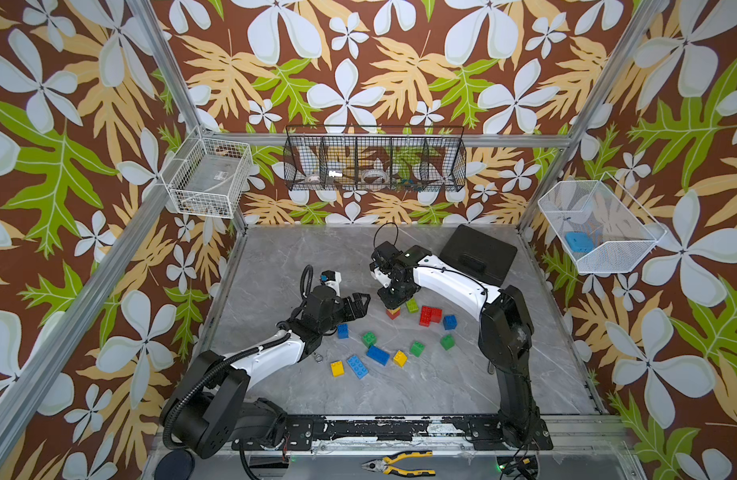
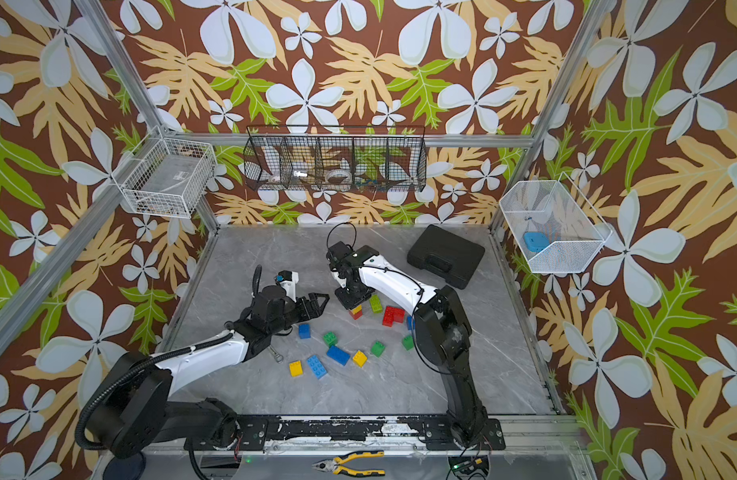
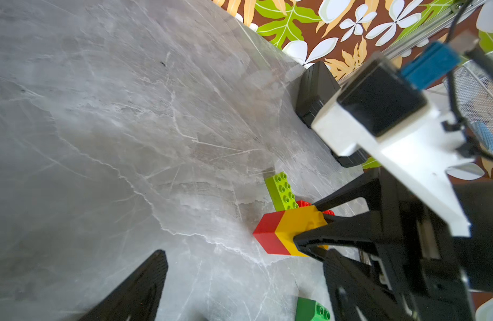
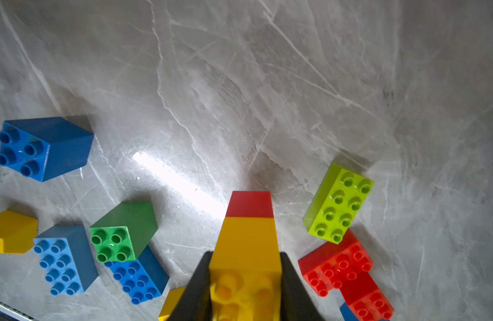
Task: Assemble a fork with lego
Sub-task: Adjust the lego brick at the center of the board.
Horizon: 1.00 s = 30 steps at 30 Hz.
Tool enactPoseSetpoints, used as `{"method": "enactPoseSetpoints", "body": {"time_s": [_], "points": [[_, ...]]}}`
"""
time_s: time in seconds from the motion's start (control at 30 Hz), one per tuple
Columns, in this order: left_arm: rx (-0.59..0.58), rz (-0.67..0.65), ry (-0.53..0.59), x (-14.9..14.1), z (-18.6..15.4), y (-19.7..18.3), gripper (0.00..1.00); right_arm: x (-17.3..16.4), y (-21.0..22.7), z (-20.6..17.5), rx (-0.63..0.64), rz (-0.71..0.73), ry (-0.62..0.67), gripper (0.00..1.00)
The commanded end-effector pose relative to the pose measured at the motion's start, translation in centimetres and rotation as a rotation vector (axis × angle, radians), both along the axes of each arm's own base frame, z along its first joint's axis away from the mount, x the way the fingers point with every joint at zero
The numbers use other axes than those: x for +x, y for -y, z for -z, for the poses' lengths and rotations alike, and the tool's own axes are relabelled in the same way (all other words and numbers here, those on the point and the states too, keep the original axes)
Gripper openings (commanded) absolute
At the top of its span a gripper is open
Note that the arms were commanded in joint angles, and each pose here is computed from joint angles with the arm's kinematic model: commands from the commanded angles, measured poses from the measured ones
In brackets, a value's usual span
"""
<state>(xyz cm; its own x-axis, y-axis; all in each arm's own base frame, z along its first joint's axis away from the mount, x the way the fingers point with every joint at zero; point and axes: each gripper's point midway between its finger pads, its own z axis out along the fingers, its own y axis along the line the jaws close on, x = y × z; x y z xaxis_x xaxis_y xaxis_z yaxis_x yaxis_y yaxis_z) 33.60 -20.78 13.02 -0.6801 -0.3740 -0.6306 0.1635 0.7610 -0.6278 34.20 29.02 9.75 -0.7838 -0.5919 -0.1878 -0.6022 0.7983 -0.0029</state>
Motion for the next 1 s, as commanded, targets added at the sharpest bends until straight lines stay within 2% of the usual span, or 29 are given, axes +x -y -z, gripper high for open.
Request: {"method": "enactPoseSetpoints", "body": {"time_s": [0.0,0.2,0.37,0.57,0.63,0.67,0.7,0.77,0.87,0.97], "points": [[-0.008,0.033,0.03,0.2,-0.6,0.6,0.89,0.0,0.2,0.6,-0.021,0.017,0.002,0.27],[-0.012,0.035,0.022,0.1,-0.3,0.6,0.89,-0.2,-0.1,1.9,-0.013,0.029,-0.007,0.32],[-0.015,0.042,0.024,0.1,-0.5,0.8,0.89,-0.8,-0.3,2.6,0.017,0.045,-0.021,0.46],[-0.013,0.07,0.035,0.3,-1.0,1.5,0.9,-0.7,-0.8,1.5,0.072,0.05,0.008,0.74],[-0.006,0.082,0.045,0.3,-1.3,1.9,0.9,-0.3,-1.7,-0.2,0.14,0.042,0.05,0.83],[-0.003,0.084,0.05,0.3,-1.4,2.0,0.91,0.0,-2.0,-1.0,0.17,0.039,0.078,0.92],[-0.002,0.087,0.058,0.3,-1.6,2.2,0.91,0.5,-2.3,-2.2,0.204,0.043,0.125,0.95],[0.011,0.097,0.075,0.2,-1.9,2.8,0.91,1.6,-1.9,-4.6,0.265,0.077,0.247,0.95],[0.025,0.126,0.111,0.1,-2.5,4.1,0.91,3.1,0.6,-6.7,0.351,0.163,0.412,0.86],[0.033,0.144,0.148,0.1,-3.3,5.2,0.89,4.1,3.8,-6.3,0.395,0.27,0.457,0.75]]}}
